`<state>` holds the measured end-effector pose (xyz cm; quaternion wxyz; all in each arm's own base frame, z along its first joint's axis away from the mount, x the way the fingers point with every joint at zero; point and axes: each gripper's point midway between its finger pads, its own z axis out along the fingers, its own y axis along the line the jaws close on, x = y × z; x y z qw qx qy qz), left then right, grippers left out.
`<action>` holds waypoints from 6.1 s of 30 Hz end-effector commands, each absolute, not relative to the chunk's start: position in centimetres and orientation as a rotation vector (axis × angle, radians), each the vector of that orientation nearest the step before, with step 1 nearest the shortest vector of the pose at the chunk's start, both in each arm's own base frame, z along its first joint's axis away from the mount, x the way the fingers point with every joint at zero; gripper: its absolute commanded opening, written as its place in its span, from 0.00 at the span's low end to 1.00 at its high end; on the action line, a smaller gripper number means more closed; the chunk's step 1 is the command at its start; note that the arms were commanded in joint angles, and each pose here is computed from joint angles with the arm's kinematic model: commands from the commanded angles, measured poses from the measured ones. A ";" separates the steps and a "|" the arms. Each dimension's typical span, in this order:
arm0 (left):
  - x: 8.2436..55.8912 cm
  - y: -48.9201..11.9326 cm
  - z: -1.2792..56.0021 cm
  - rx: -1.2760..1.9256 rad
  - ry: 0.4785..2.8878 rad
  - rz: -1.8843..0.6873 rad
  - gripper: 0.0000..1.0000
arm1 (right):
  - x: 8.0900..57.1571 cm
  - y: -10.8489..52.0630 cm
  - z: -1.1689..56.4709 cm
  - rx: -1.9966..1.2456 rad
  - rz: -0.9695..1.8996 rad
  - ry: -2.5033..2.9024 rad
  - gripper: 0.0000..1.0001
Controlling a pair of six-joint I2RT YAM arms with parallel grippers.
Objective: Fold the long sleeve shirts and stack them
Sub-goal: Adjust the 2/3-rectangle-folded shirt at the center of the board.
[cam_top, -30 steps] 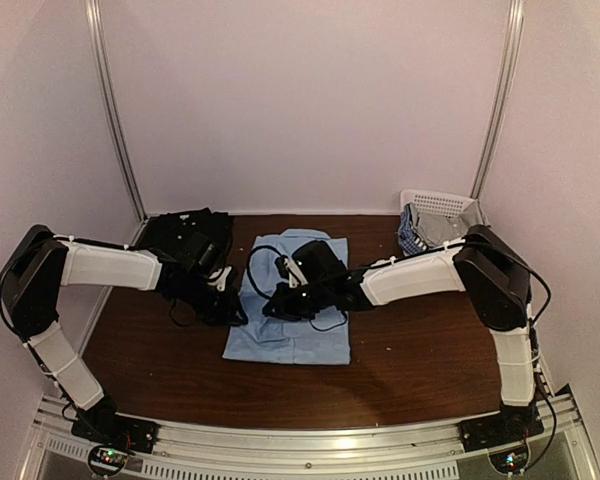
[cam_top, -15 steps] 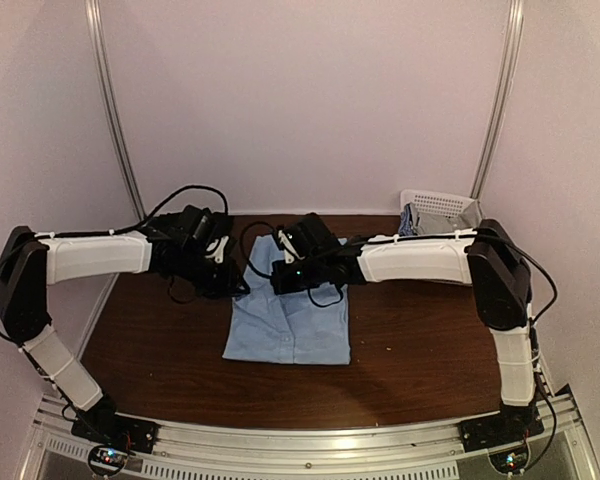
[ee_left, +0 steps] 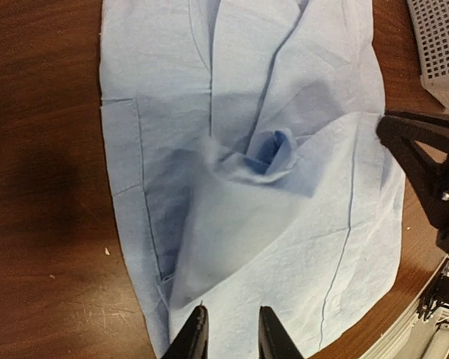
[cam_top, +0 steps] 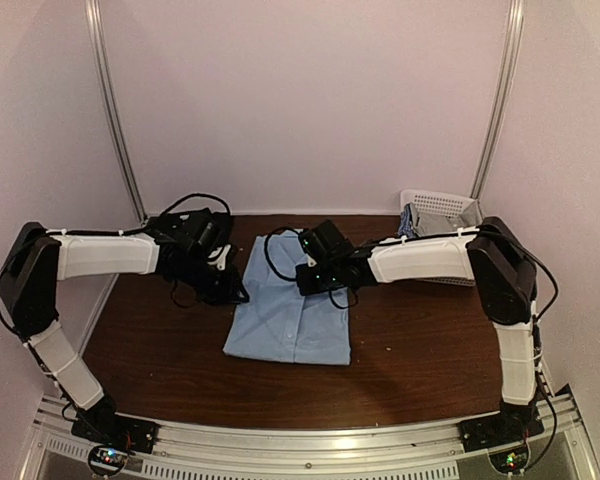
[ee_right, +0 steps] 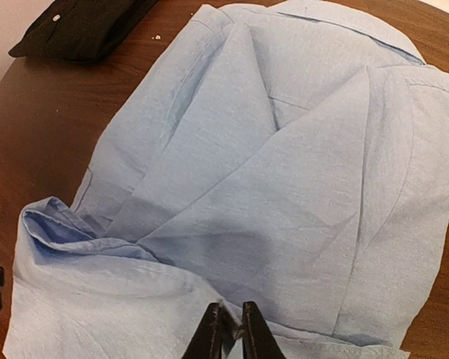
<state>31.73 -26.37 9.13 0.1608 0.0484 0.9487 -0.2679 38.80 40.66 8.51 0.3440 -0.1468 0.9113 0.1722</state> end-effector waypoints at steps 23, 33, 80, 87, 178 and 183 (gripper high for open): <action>38.3 -28.4 2.8 0.194 2.752 -0.706 0.23 | 35.4 33.9 3.8 -0.302 0.429 2.549 0.33; 38.8 -28.7 6.1 0.211 2.682 -0.731 0.24 | 35.4 33.6 7.0 -0.342 0.389 2.500 0.49; 29.3 -23.3 7.8 0.177 2.733 -0.726 0.26 | 37.4 39.4 5.5 -1.178 0.327 2.277 0.31; 28.1 -22.8 7.3 0.166 2.755 -0.738 0.26 | 37.6 39.4 5.4 -1.172 0.319 2.283 0.06; 23.2 -22.0 4.6 0.197 2.837 -0.755 0.27 | 41.5 39.0 4.9 -0.259 0.685 2.523 0.32; 23.2 -22.0 5.1 0.180 2.823 -0.767 0.31 | 40.8 38.5 9.8 -0.268 0.688 2.451 0.38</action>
